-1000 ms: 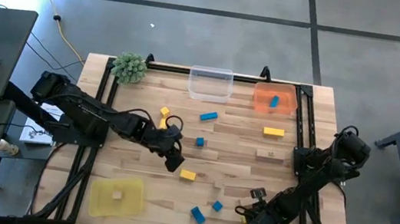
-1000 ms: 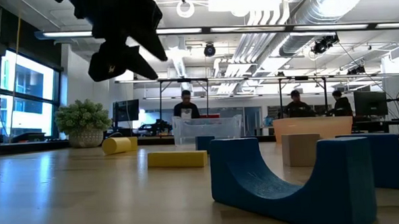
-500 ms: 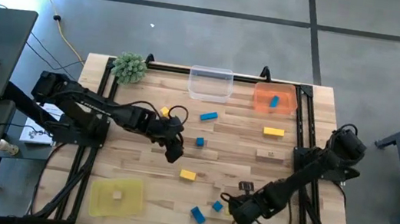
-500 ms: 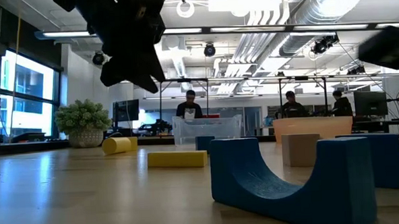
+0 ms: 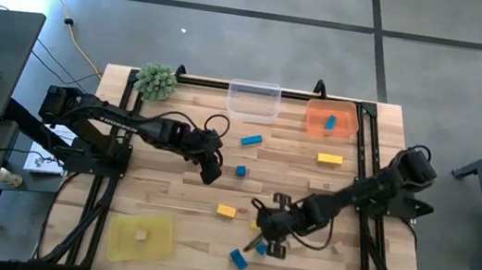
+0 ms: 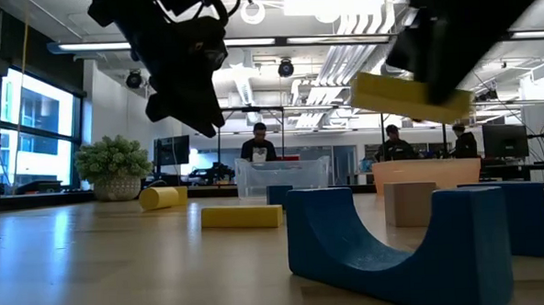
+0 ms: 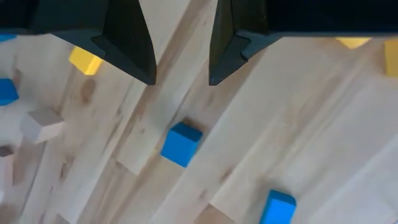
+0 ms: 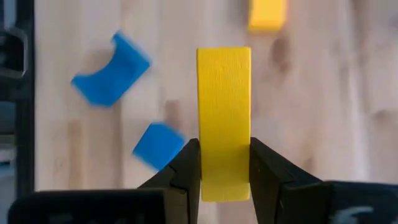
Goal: Sort & place blocks by color
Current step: Put the yellow block into the transparent bin
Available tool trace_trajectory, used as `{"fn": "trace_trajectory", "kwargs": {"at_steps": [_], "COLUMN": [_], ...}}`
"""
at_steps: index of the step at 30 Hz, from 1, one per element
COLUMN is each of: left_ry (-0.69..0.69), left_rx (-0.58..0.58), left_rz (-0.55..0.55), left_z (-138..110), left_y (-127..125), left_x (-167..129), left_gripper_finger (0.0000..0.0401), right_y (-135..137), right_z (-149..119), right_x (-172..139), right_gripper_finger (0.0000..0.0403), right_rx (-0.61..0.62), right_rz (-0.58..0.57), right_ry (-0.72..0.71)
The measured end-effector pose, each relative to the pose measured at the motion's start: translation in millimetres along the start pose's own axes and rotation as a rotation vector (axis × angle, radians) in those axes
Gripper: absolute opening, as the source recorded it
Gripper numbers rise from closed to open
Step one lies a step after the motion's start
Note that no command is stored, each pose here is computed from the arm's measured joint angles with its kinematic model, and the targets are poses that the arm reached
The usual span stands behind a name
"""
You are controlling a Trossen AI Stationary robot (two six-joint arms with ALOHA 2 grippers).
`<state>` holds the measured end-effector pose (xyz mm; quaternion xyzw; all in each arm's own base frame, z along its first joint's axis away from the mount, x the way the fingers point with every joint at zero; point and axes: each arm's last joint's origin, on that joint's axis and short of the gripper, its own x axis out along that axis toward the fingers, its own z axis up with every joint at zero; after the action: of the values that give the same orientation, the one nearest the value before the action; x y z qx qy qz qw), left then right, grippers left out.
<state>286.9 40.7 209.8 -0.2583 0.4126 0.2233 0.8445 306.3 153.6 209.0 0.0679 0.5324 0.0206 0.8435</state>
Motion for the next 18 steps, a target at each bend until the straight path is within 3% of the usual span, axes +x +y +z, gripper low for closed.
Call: {"fn": "trace_trajectory", "kwargs": {"at_steps": [18], "left_ry": [0.017], "left_rx": [-0.046], "left_rz": [0.092], "left_z": [13], "left_y": [34], "left_x": [2], "left_gripper_finger": [0.0135], "right_y": [-119], "right_z": [77], "right_x": [-32], "right_gripper_finger": [0.0078], "right_rx": [0.037], "right_rz": [-0.160], "right_ry": [-0.112]}}
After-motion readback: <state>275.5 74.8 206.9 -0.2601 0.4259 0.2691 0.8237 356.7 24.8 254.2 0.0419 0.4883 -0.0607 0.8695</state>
